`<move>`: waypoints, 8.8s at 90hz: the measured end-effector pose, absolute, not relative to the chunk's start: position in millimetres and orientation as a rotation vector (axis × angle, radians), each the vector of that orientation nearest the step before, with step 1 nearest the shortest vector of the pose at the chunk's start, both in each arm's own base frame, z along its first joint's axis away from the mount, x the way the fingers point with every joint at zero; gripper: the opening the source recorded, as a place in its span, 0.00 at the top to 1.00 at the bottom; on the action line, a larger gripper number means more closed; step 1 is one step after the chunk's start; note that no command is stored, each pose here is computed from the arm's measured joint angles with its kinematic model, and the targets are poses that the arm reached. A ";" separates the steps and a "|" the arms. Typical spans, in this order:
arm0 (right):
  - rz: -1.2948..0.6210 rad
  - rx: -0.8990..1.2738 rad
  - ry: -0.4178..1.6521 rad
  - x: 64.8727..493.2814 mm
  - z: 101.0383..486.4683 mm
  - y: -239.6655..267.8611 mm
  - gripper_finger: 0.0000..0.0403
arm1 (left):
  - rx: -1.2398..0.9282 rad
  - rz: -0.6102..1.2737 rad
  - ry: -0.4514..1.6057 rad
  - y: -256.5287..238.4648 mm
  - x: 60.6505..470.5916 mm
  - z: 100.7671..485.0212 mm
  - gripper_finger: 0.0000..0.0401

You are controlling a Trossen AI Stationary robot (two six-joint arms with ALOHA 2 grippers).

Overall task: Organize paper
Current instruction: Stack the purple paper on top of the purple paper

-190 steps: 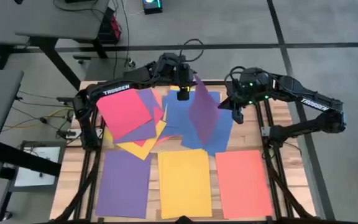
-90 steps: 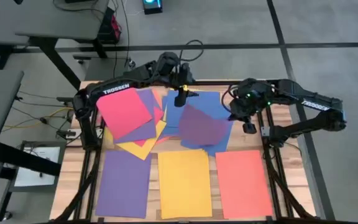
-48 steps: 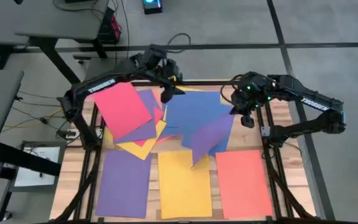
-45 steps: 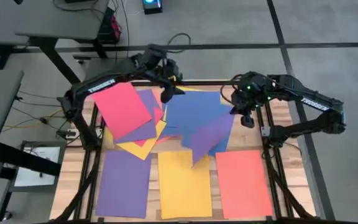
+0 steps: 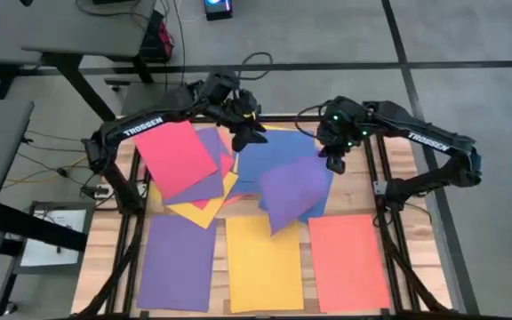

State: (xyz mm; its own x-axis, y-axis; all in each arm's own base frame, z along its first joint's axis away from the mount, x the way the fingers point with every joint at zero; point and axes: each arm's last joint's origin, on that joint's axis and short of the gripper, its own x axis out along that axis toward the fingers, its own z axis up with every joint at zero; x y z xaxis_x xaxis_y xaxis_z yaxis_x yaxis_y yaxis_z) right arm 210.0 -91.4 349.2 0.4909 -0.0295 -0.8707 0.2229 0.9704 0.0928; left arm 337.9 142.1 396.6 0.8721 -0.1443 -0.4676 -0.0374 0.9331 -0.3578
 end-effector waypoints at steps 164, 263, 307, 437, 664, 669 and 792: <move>-0.197 0.123 0.850 218.5 369.4 -106.1 1.00 | -0.422 -0.080 0.704 136.6 363.8 331.8 0.48; -0.227 0.068 0.636 210.4 426.6 -107.4 0.79 | -0.427 -0.176 0.869 118.6 339.1 366.9 1.00; -0.209 0.130 0.679 191.0 429.0 -122.4 0.79 | -0.590 -0.236 0.848 87.2 265.8 423.4 1.00; 0.338 0.363 0.058 425.2 319.9 27.6 0.47 | -0.341 -0.368 0.701 2.5 148.7 482.7 1.00; -0.005 1.616 -0.035 576.2 194.8 164.6 1.00 | -0.386 0.083 0.592 1.9 44.5 491.9 0.80; -0.047 1.610 0.041 574.5 183.6 169.0 1.00 | -0.390 0.085 0.591 1.9 44.3 491.9 0.80; -0.354 1.638 0.398 569.1 129.0 159.4 0.98 | -0.392 0.083 0.570 1.8 43.7 493.5 0.80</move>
